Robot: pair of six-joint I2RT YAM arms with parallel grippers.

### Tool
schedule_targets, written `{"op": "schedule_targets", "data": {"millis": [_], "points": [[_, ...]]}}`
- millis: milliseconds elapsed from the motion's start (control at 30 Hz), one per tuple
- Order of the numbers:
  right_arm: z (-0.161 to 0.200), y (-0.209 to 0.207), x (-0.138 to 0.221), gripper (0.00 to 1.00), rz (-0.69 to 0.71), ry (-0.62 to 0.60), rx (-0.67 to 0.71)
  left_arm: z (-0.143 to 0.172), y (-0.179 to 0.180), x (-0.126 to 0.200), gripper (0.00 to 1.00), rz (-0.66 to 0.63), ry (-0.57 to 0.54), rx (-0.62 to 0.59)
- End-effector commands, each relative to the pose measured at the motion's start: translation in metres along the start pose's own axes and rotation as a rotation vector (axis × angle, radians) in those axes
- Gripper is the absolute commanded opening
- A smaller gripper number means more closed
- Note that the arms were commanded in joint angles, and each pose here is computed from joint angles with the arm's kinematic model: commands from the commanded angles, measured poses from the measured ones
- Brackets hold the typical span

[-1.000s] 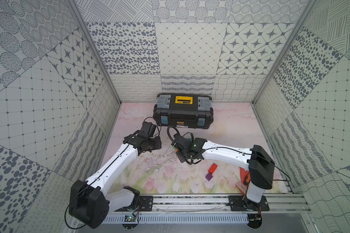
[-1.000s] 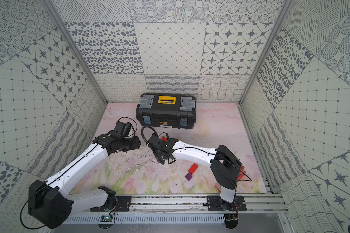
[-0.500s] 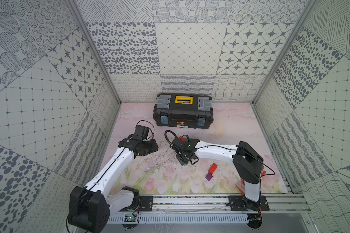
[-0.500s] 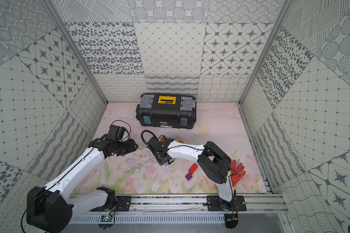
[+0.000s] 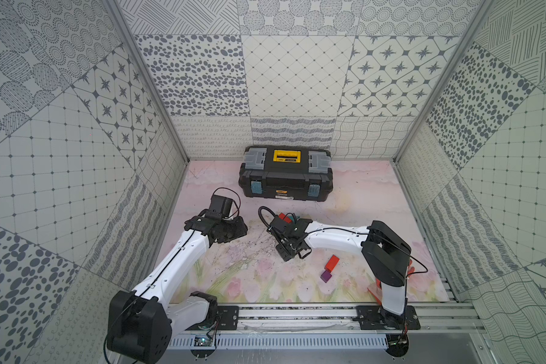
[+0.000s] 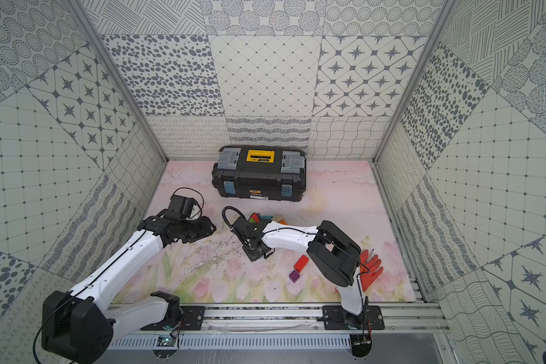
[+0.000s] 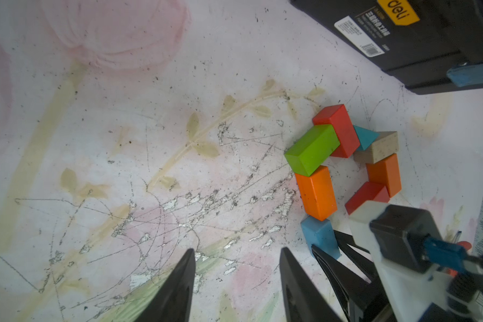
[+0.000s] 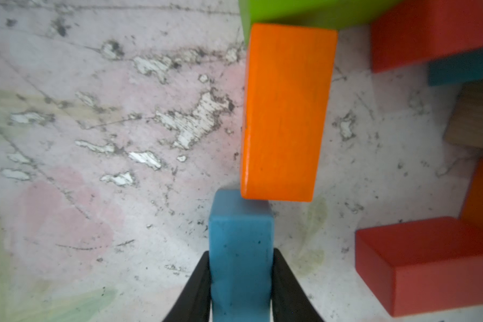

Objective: Assemble a heart with building blocks
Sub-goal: Assemble the building block at the center of the board.

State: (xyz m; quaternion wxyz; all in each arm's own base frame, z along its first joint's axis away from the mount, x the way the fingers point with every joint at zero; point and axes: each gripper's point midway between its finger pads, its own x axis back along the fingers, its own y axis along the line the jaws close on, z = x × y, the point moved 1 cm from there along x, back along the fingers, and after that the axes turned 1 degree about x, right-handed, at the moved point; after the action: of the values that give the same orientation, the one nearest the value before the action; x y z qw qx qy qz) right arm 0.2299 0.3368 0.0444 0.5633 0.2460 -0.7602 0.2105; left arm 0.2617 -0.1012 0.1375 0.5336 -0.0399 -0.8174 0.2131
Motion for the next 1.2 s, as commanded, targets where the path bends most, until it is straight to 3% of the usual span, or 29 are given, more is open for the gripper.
{"op": "schedule_targets", "data": {"millis": [0, 1000, 1167], "points": [[-0.0063, -0.0113, -0.0001, 0.31, 0.008, -0.027, -0.018, -0.0048, -0.0027, 0.0018, 0.48, 0.014, -0.016, 0.000], [-0.0101, -0.0114, -0.0092, 0.31, -0.027, -0.022, 0.066, -0.0047, -0.0019, 0.0002, 0.48, 0.013, -0.012, 0.000], [-0.0119, -0.0118, -0.0048, 0.46, -0.024, -0.034, 0.064, -0.0046, -0.0033, -0.0010, 0.50, 0.019, -0.007, -0.001]]}}
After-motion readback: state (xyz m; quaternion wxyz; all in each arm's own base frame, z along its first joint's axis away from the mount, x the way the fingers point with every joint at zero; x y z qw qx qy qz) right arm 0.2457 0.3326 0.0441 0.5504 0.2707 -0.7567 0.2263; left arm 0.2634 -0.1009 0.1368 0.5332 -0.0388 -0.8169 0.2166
